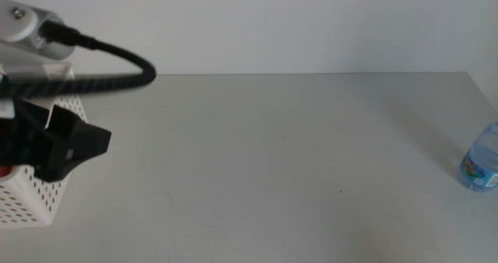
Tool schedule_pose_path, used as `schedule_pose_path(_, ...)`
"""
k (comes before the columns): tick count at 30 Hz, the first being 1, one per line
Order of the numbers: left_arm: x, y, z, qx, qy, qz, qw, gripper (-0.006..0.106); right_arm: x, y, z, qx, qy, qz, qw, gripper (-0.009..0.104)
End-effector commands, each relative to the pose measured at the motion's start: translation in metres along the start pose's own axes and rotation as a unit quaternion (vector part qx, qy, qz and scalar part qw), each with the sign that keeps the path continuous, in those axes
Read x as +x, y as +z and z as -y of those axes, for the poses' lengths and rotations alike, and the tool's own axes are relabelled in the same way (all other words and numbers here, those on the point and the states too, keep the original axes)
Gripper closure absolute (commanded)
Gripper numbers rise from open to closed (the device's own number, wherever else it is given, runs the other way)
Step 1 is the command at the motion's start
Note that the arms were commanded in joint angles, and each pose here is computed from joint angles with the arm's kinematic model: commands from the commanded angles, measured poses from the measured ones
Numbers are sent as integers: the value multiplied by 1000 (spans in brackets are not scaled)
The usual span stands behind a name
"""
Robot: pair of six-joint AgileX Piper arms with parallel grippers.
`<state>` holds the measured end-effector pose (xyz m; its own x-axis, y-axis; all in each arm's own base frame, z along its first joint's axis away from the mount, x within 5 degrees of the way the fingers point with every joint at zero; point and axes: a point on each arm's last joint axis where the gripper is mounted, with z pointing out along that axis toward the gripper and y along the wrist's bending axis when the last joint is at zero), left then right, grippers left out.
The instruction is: Use arms to grab the bottles and put them into the dustbin to the left of the table.
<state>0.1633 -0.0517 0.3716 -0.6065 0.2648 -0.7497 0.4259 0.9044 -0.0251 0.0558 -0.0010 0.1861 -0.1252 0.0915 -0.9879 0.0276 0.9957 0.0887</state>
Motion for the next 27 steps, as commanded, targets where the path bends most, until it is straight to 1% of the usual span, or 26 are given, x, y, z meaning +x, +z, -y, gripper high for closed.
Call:
schedule_pose_path(1, 0, -18, 12, 19, 4, 64, 998, 7, -11, -3, -1, -1, -8, 56, 998, 1)
schedule_pose_path(3, 10, -34, 20, 31, 15, 79, 996, 7, -11, -3, -1, -1, -8, 56, 998, 1)
schedule_pose_path(6, 28, -62, 30, 47, 30, 127, 990, 7, -11, -3, -1, -1, -8, 56, 998, 1)
schedule_pose_path(9, 47, -89, 37, 54, 45, 175, 982, 7, -11, -3, -1, -1, -8, 56, 998, 1)
schedule_pose_path(12, 60, -105, 40, 56, 54, 194, 978, 7, -11, -3, -1, -1, -8, 56, 998, 1)
schedule_pose_path(27, 56, -108, 38, 46, 52, 219, 973, 7, -11, -3, -1, -1, -8, 56, 998, 1)
